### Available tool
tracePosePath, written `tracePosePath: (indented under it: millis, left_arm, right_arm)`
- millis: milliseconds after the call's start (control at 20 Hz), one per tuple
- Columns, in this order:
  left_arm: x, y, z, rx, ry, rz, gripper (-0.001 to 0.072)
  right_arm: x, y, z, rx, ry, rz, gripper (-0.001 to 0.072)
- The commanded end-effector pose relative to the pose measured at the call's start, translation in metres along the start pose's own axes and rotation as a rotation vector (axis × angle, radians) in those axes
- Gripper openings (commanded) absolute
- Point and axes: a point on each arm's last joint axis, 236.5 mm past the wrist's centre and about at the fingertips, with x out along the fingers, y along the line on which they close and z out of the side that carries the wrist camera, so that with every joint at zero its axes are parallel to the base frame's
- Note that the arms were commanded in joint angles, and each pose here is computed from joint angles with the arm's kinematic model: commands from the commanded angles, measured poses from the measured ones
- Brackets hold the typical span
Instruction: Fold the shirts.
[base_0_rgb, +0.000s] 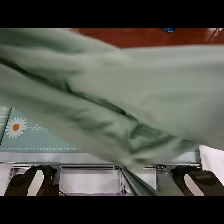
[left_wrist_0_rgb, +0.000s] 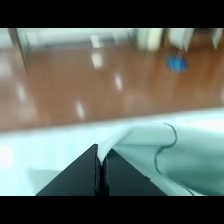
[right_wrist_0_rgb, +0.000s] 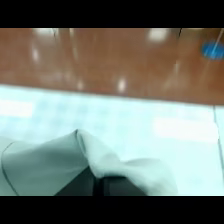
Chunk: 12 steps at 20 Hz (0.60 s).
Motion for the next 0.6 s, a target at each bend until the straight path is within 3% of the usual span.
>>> tracePosePath:
  millis: [0,250,550]
  left_arm:
    - [0.036,0.007,-0.103,-0.101,0.238,-0.025,0.0023]
    - [0.086,0.013,-0.257,-0.295,0.581,-0.060,0.0023]
    - [0.137,0.005,-0.371,-0.520,0.708,-0.109,0.0023]
  right_arm:
    - [0.042,0.005,-0.072,0.038,0.262,0.039,0.0028]
    - [0.158,-0.009,-0.150,0.104,0.428,0.027,0.0028]
    - [0.306,0.001,-0.199,0.208,0.572,0.118,0.0028]
